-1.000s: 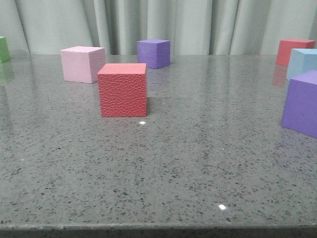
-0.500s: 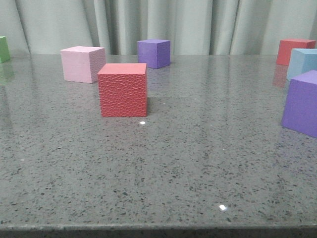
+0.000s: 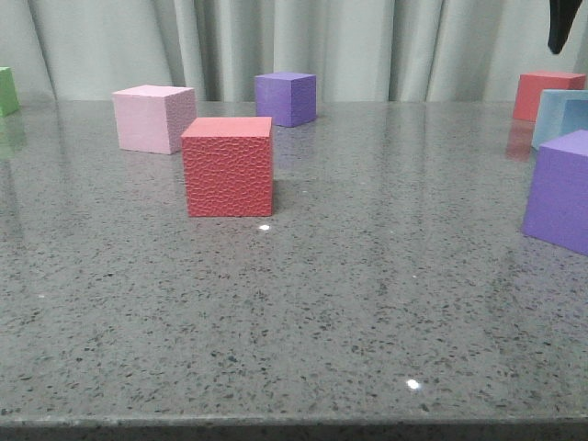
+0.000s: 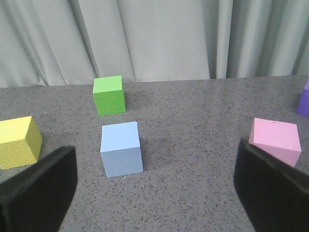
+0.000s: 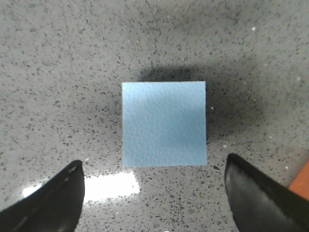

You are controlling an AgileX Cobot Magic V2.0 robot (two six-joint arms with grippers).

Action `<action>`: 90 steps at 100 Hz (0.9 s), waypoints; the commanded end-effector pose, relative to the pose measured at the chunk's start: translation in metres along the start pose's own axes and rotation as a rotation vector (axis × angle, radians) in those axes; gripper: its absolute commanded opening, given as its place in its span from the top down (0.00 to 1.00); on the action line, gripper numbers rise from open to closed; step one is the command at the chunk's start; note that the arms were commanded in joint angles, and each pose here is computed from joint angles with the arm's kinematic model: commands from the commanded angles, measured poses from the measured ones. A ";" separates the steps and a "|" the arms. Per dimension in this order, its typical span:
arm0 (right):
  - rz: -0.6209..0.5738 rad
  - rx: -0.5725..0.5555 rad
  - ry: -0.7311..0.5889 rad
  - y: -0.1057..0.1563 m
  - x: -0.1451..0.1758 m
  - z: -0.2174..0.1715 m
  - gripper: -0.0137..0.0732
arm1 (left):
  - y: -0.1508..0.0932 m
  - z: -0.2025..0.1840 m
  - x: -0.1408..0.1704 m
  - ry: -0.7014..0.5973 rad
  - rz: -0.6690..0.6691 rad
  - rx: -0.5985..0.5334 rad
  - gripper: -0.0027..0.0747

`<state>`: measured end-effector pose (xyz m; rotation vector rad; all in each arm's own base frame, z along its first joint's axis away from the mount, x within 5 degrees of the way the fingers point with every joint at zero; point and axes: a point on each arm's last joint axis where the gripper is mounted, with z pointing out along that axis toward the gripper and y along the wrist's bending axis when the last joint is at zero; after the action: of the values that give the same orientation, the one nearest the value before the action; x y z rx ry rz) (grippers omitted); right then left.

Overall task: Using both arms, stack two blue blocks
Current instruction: 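Lower the right gripper over the light blue cube beside the red cube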

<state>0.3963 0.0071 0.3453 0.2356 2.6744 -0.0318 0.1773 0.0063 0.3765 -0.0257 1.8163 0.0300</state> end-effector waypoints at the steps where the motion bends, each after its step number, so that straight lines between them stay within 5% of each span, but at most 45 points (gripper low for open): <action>1: 0.010 -0.002 -0.082 -0.009 -0.008 -0.023 0.16 | 0.001 -0.005 -0.019 -0.112 -0.001 -0.003 0.14; 90: 0.018 -0.038 -0.053 -0.006 -0.019 0.031 0.16 | 0.001 -0.005 -0.018 -0.102 -0.001 -0.003 0.14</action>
<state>0.4299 -0.0003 0.2914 0.2676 2.7416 0.0143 0.1771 0.0063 0.3762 -0.0258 1.8222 0.0299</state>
